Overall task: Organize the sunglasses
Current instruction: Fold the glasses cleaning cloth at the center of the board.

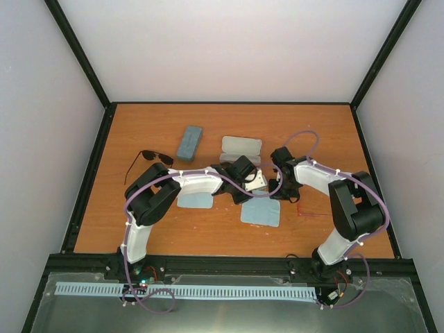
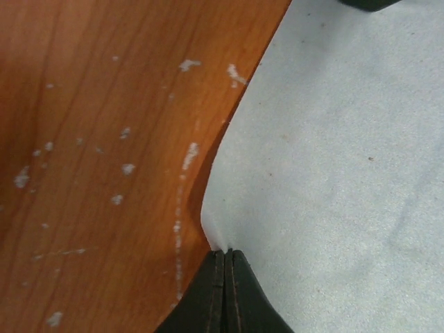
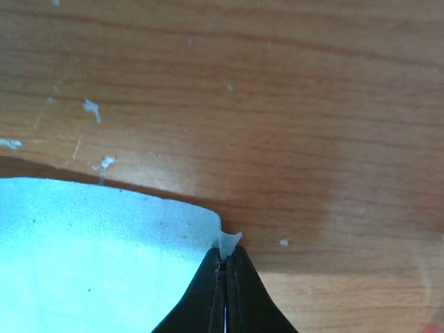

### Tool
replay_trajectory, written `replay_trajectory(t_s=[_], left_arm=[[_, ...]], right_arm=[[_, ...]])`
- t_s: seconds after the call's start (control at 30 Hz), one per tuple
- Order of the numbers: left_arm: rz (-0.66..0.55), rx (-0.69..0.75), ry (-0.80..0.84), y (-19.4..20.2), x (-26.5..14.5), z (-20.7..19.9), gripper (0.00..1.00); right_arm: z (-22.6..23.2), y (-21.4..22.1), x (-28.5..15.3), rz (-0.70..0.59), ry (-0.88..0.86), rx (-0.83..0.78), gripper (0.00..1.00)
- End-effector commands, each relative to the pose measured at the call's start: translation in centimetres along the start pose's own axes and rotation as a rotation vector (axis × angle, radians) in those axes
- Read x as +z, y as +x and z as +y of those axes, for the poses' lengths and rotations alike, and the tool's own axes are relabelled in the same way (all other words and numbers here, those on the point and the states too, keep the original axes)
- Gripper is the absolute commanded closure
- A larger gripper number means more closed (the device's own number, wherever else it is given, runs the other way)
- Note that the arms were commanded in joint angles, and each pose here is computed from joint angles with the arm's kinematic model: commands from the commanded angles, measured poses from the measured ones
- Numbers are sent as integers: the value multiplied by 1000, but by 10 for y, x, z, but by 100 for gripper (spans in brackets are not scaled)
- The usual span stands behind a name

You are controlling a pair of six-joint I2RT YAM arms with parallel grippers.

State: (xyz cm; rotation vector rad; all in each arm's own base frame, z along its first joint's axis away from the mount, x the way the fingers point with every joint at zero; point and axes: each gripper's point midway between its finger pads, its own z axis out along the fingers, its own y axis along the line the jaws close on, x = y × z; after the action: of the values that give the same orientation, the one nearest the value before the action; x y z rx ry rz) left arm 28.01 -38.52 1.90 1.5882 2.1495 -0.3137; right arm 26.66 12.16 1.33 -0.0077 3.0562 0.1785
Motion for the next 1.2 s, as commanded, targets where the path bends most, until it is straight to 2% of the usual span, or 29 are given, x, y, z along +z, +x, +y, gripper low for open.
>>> replay_trajectory(t_s=[0.0,0.37,0.77,1.17], left_arm=[[-50,15,-113,-24,-12,30,100],[-104,-26,-158,-33,-25,57,100],[-156,-77,-79,-27,-48,33,100],[-137,-26,-18,-22,-41,-4,99]], right_arm=[[7,-32,-14,-122,-2,-32,97],[12,-56,-19,-150,-27,-69,97],[10,-32,-21,-146,-67,-57,97],[11,-12,-14,-118,-111,-62,97]])
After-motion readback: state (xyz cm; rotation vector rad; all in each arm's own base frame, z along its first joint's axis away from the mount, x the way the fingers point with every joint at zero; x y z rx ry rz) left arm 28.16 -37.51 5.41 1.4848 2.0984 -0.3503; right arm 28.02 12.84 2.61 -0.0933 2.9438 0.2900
